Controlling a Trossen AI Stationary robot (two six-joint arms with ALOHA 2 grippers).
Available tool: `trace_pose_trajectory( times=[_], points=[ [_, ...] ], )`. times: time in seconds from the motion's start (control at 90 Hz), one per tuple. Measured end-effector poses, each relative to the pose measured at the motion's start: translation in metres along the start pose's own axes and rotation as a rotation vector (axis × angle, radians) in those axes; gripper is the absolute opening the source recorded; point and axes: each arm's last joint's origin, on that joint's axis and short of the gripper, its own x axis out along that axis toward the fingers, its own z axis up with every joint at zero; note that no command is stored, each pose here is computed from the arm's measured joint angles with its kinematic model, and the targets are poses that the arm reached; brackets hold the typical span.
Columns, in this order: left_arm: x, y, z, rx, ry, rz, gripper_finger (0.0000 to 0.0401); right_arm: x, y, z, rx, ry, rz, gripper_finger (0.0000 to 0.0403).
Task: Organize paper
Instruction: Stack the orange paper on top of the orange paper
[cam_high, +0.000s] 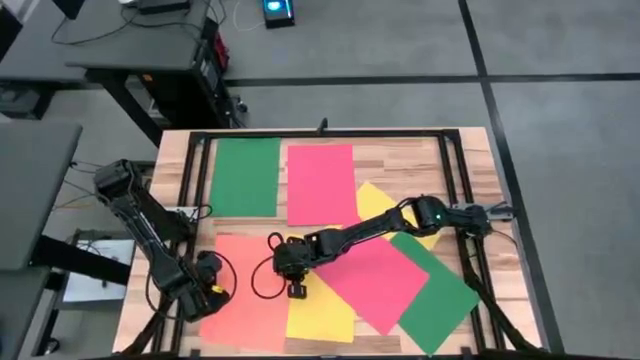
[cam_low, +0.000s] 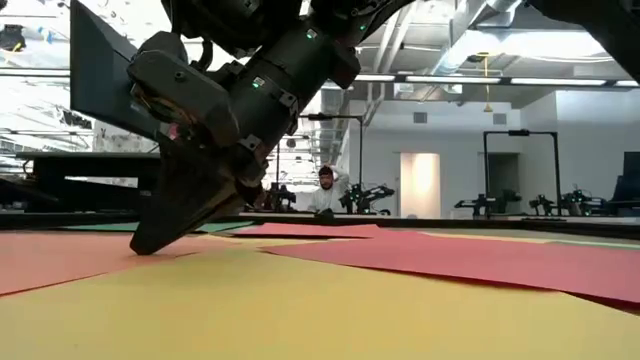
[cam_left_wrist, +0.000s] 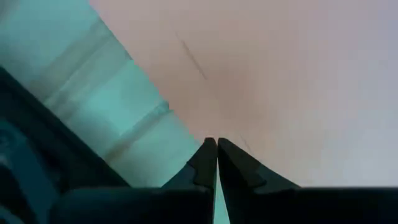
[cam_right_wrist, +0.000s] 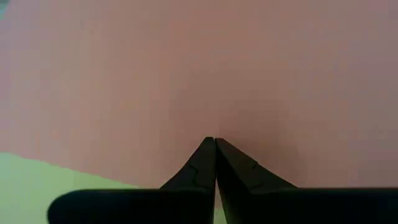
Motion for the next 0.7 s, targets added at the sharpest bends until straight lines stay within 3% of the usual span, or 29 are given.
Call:
trace_pose_trajectory(
  times=[0.244, 0.411, 0.7],
  points=[
    [-0.001, -0.019, 0.004, 0.092, -0.182, -0.151, 0.0, -0.005, 0.001, 0.004, 0.001, 0.008, -0.004, 0.0],
    [0.017, -0.03, 0.01, 0.14, -0.202, -0.105, 0.0, -0.019, 0.01, 0.012, -0.007, 0.004, 0.0, 0.0],
    [0.026, -0.029, 0.013, 0.125, -0.212, -0.045, 0.0, -0.02, 0.032, -0.007, -0.052, 0.156, -0.005, 0.0]
  ],
)
